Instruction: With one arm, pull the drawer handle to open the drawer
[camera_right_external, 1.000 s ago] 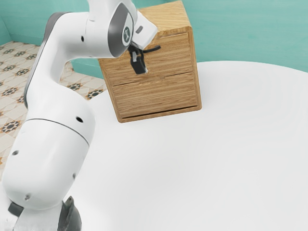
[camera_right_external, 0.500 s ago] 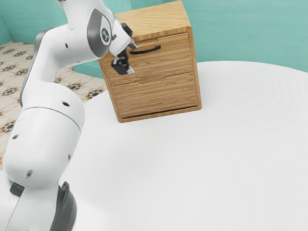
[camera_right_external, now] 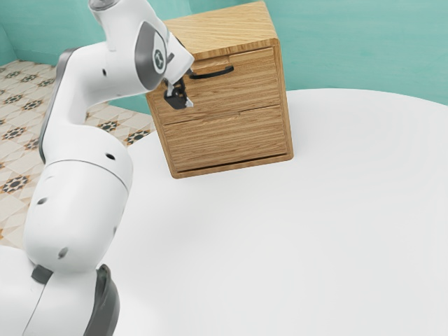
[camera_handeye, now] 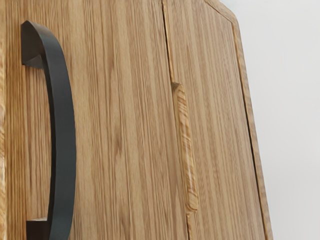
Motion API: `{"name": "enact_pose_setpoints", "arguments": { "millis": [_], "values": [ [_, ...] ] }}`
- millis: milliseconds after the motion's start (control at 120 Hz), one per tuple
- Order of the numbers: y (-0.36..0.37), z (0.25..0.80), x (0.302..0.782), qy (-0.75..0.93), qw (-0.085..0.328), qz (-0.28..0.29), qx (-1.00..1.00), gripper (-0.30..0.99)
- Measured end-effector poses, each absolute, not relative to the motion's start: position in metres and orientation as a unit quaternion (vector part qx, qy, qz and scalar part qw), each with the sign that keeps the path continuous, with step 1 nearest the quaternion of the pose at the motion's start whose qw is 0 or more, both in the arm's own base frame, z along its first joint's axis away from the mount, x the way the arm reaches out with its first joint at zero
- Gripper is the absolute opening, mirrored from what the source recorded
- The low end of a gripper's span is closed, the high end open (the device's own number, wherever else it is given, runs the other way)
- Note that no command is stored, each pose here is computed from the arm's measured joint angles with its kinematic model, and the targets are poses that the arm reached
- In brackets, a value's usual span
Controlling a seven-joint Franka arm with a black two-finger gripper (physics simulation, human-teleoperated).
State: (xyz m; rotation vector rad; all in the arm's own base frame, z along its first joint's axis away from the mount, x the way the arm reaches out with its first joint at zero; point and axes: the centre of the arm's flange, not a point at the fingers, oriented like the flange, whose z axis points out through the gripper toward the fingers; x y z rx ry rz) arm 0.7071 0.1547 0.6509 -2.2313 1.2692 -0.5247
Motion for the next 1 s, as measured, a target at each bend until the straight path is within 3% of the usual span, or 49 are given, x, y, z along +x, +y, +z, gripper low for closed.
{"name": "enact_pose_setpoints", "arguments": {
  "millis": [217, 742, 1000],
  "values": [
    [0.124, 0.653, 0.724, 0.454, 0.272, -0.191, -0.827, 0.61],
    [0.111, 0.641, 0.740, 0.411, 0.237, -0.224, -0.851, 0.61],
    [0.083, 0.659, 0.743, 0.415, 0.240, -0.245, -0.843, 0.61]
  ]
}}
